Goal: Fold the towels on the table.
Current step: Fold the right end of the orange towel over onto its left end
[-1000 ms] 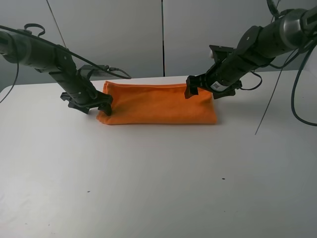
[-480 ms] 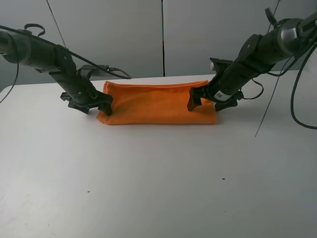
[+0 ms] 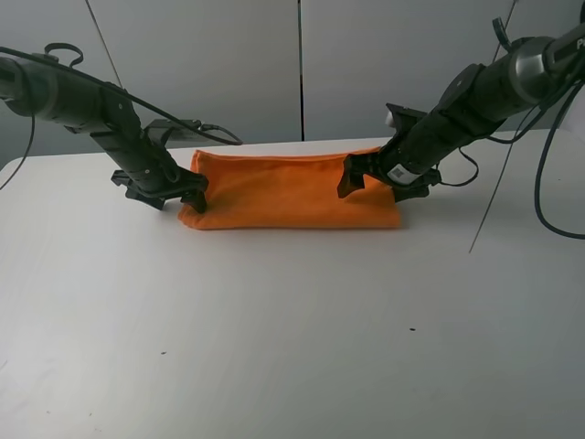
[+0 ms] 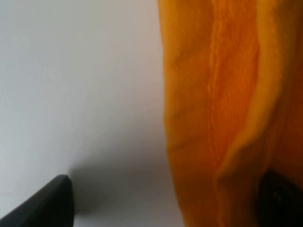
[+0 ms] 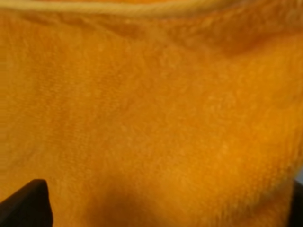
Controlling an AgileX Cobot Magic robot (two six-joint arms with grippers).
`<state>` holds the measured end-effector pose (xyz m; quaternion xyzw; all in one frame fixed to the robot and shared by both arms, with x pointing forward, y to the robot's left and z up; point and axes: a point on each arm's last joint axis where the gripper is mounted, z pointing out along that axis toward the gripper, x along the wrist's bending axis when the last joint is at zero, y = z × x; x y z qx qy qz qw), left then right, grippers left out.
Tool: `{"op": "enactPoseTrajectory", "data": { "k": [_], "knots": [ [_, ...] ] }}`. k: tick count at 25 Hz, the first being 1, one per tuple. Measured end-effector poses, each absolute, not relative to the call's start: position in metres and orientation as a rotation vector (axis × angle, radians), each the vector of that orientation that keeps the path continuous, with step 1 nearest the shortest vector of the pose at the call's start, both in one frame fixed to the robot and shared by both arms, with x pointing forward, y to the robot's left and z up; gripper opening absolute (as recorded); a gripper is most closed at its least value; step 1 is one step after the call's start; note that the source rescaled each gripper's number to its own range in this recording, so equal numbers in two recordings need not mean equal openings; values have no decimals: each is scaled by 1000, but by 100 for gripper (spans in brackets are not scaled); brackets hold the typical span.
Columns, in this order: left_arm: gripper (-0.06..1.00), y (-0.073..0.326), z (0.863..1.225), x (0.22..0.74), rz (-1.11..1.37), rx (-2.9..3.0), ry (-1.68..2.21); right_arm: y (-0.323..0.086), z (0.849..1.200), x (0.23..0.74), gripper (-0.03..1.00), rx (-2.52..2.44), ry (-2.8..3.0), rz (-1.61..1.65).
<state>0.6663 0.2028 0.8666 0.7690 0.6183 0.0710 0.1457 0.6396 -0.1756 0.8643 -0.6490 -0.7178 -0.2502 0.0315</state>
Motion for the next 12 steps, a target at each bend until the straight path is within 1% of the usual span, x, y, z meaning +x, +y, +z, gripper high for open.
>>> {"op": "enactPoseTrajectory", "data": {
  "k": [12],
  "knots": [
    [99,203,867,666,204,2215,1781,-166,864,641,100,-1946,-2105,-886]
  ]
}}
